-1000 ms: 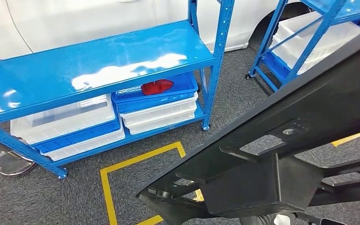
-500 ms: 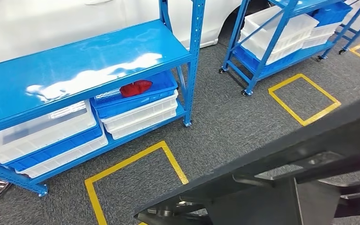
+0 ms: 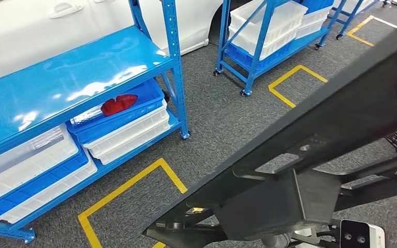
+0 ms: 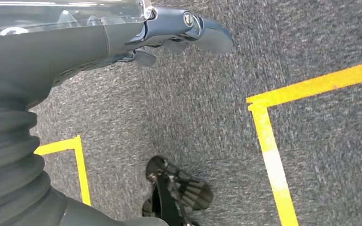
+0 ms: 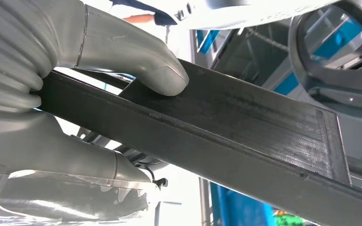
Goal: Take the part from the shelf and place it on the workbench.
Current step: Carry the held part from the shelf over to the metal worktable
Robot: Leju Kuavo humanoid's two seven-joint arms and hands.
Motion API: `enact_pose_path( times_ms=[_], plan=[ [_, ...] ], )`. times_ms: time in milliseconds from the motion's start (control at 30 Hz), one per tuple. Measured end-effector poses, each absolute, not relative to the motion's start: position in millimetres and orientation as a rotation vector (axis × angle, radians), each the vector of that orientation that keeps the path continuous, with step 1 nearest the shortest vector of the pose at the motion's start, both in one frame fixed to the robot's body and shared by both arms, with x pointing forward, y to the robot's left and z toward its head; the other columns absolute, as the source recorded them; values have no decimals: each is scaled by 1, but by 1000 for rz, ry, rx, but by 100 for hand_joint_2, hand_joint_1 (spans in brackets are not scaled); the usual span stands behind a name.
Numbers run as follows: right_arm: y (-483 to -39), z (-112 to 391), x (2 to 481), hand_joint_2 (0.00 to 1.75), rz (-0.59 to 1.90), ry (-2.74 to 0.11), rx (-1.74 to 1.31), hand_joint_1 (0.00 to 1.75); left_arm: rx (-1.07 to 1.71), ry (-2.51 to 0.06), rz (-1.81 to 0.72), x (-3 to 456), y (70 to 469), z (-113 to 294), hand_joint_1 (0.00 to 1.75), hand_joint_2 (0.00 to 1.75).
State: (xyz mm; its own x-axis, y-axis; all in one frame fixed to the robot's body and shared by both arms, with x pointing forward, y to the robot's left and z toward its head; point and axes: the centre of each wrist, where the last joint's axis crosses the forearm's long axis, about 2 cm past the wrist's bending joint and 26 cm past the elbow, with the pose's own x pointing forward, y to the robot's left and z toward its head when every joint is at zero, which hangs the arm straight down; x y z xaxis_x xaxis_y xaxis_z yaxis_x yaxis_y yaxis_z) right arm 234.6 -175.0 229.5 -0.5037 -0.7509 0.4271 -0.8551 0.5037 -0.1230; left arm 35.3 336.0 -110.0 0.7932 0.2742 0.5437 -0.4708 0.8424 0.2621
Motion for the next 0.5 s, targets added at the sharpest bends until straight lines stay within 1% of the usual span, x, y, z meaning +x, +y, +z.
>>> enact_pose_path(
  times_ms=[267, 500],
  plan=[
    [-166, 230, 244, 175, 433, -2399, 1422, 175, 442, -478, 403, 33, 340, -110, 0, 175],
    [-159, 236, 257, 175, 422, -2408, 1424, 175, 468, -444, 422, 30, 348, -109, 0, 175]
  ],
)
